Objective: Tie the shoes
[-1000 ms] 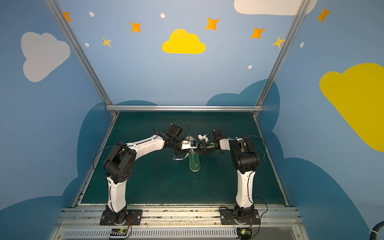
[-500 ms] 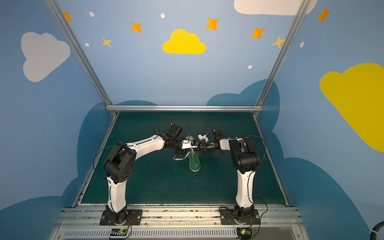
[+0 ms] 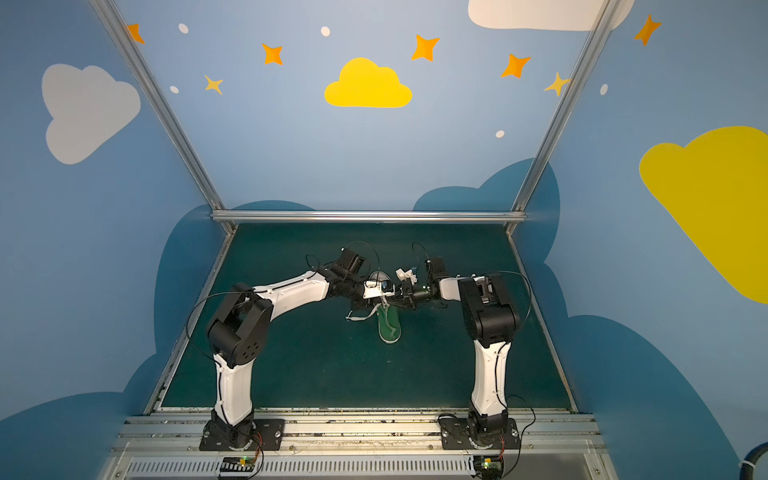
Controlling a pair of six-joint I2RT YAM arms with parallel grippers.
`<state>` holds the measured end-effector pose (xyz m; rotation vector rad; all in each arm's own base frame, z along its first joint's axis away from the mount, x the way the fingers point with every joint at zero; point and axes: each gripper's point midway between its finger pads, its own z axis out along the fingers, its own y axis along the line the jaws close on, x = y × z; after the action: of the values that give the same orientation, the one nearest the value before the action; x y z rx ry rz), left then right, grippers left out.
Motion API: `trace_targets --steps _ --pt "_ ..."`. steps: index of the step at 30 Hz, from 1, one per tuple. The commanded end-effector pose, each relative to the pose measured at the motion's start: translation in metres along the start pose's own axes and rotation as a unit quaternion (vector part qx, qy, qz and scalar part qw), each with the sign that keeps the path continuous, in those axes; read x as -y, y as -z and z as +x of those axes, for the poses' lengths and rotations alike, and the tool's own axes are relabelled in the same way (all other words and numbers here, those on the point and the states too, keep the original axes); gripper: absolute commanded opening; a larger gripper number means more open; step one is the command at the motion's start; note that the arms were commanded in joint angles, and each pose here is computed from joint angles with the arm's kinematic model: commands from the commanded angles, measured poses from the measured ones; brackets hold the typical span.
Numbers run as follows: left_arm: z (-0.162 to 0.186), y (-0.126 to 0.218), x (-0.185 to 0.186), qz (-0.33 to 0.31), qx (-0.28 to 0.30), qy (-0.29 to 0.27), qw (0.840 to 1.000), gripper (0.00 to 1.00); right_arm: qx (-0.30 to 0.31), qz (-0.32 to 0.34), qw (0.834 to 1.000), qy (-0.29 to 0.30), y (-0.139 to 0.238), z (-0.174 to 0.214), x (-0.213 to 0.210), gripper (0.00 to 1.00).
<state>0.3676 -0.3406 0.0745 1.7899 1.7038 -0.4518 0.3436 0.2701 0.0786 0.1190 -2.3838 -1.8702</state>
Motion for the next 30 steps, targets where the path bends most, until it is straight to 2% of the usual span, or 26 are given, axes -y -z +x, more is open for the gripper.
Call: trace_targets --steps 1,10,17,20,22,30 --pt "-0.015 0.013 0.0 -0.003 0.023 -0.001 1.0 0.03 -0.006 -0.006 1.0 0.012 -0.001 0.001 -0.011 0.19" --pt "-0.021 0.014 0.0 -0.002 0.035 0.003 0.999 0.03 -0.01 -0.006 1.0 0.012 -0.004 0.002 -0.011 0.21" --pt "-0.017 0.013 0.002 0.002 0.03 0.006 1.0 0.03 -0.011 -0.006 1.0 0.013 -0.004 0.002 -0.012 0.02" --pt "-0.016 0.014 0.0 -0.004 0.028 0.007 1.0 0.04 -0.01 -0.004 1.0 0.012 -0.004 0.003 -0.01 0.0" --pt "-0.015 0.015 -0.001 -0.007 0.025 0.008 1.0 0.06 -0.008 -0.001 1.0 0.011 -0.003 0.004 -0.009 0.0" --pt "-0.008 0.036 -0.011 -0.029 0.024 0.03 0.999 0.31 0.0 0.008 1.0 0.025 -0.001 0.002 -0.011 0.0"
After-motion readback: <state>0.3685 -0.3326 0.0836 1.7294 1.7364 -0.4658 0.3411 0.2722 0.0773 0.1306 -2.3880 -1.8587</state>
